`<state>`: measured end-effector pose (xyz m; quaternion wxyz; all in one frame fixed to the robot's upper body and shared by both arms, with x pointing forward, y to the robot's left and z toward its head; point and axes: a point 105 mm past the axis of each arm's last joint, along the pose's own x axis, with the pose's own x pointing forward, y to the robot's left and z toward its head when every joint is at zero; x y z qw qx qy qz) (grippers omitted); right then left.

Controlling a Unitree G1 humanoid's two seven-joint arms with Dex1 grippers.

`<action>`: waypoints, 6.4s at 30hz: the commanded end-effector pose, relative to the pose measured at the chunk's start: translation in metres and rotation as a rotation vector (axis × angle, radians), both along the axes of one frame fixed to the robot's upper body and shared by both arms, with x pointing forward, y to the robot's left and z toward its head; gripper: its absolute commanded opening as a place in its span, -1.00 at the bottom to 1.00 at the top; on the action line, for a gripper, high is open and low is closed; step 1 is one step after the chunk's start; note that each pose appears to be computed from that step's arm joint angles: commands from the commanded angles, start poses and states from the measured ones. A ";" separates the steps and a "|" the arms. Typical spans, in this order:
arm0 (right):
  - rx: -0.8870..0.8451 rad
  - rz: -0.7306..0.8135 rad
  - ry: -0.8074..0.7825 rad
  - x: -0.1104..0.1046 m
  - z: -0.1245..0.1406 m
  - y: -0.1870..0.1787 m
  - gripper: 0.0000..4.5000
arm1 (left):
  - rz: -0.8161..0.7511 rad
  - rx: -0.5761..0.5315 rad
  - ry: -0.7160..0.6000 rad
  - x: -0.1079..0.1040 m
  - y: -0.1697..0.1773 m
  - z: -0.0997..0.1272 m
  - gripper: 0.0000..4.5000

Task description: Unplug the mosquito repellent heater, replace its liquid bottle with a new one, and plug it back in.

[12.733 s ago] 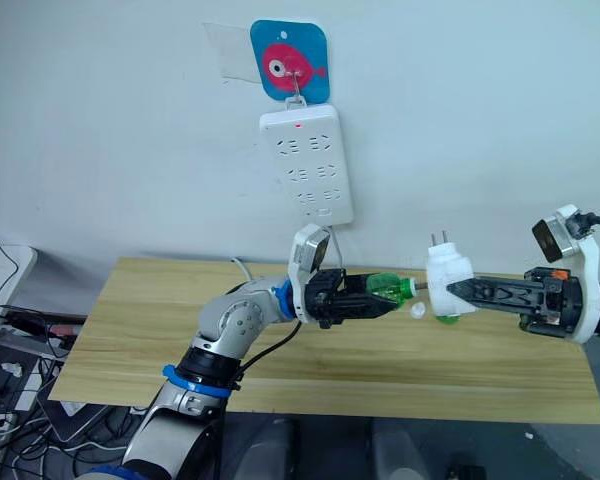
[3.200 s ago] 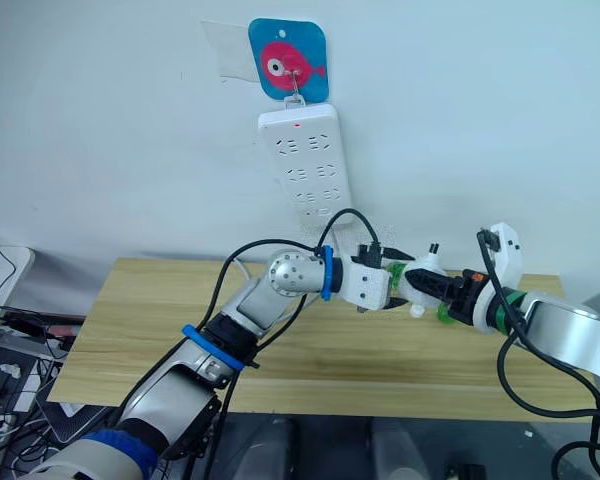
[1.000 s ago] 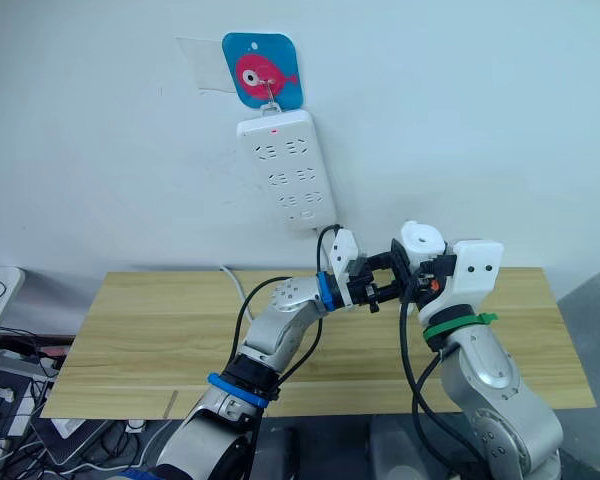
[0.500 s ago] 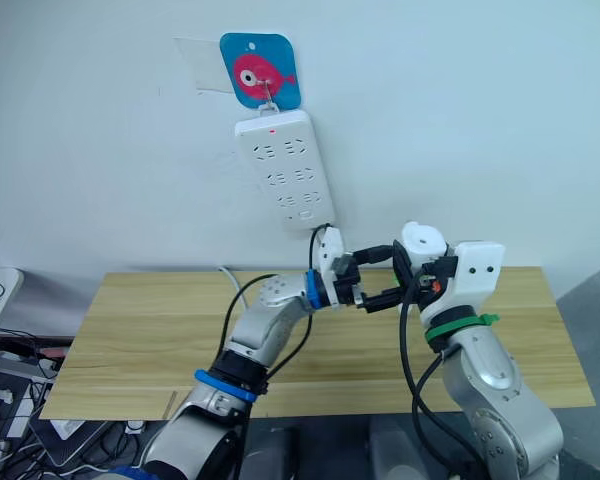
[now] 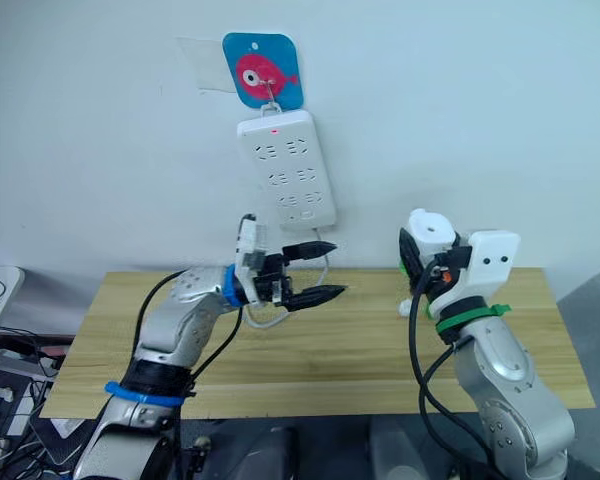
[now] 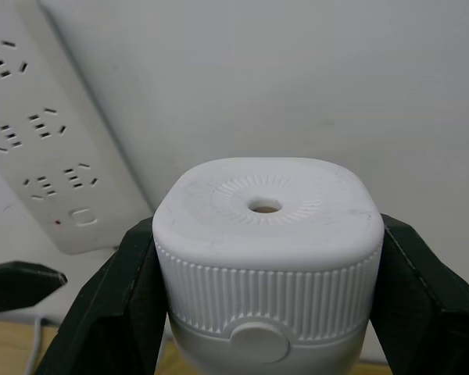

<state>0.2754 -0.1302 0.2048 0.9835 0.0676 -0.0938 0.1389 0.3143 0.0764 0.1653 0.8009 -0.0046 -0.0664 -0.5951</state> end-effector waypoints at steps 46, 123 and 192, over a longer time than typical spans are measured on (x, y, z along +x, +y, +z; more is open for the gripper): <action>-0.081 0.315 -0.100 0.002 0.026 0.075 0.33 | 0.062 -0.075 -0.037 0.080 0.027 0.055 -0.42; -0.176 0.149 -0.153 0.064 0.019 0.099 0.33 | 0.007 -0.041 -0.038 0.076 0.024 0.052 -0.42; -0.351 0.527 -0.080 0.018 0.004 0.107 -0.98 | 0.057 0.044 -0.014 -0.026 0.058 0.030 1.00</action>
